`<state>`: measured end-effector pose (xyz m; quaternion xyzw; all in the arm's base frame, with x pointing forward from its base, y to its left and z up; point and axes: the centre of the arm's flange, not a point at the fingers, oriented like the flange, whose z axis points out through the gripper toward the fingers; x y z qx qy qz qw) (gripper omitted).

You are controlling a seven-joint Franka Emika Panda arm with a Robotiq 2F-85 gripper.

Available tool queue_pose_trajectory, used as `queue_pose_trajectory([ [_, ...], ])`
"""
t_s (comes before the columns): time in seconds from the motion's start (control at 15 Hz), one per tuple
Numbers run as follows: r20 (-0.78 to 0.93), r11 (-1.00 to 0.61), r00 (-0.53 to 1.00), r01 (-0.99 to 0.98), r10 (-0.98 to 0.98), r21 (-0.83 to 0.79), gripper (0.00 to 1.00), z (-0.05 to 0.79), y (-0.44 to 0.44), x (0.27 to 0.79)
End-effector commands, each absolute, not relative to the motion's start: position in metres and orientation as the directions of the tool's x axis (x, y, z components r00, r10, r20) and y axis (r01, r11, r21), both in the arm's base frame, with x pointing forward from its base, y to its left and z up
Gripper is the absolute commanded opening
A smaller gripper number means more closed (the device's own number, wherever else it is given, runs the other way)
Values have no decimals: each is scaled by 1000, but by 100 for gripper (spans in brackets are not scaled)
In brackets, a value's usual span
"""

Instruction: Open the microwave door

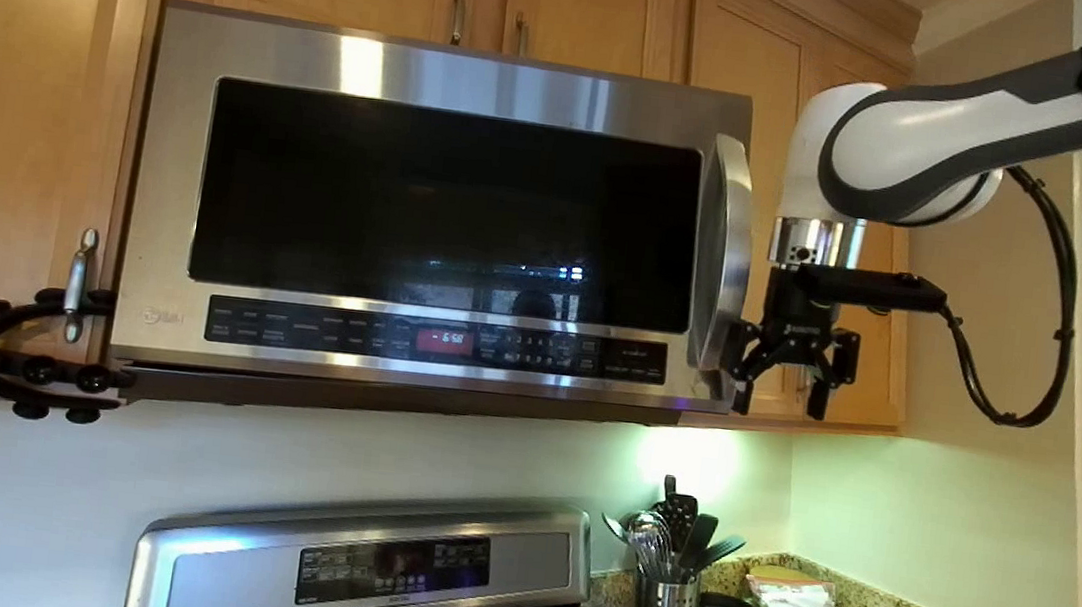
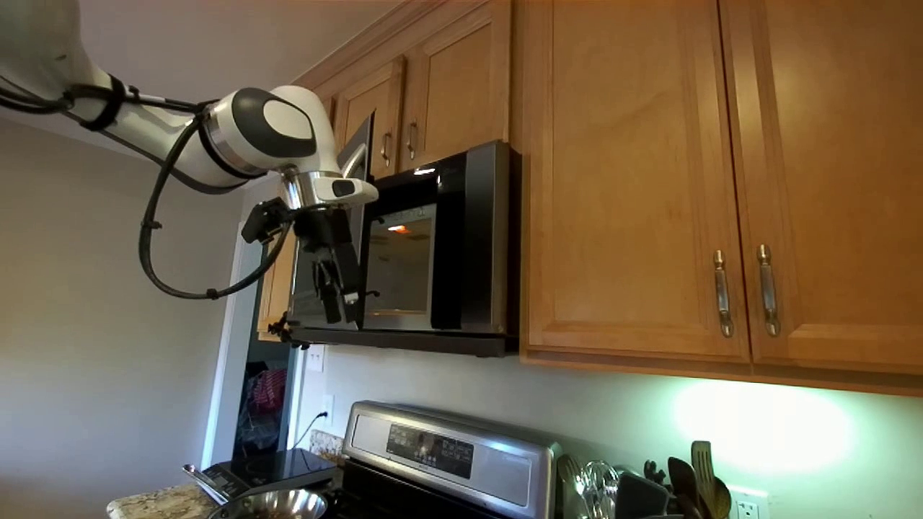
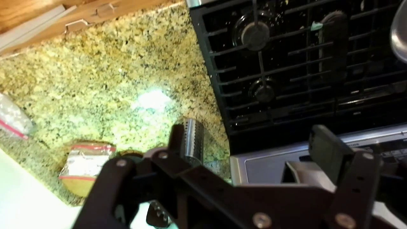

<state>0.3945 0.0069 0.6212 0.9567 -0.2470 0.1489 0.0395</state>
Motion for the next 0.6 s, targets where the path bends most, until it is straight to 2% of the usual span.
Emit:
queue_pose_trajectory([
  [0.0, 186, -884, 864, -458, -468, -94, 100, 582, -13, 385],
  [0.27, 95, -900, 899, -413, -428, -140, 100, 556, -21, 374],
  [0.47, 65, -903, 904, -413, -422, -115, 100, 548, -8, 366],
  [0.53, 88, -901, 898, -421, -431, -107, 100, 551, -16, 383],
])
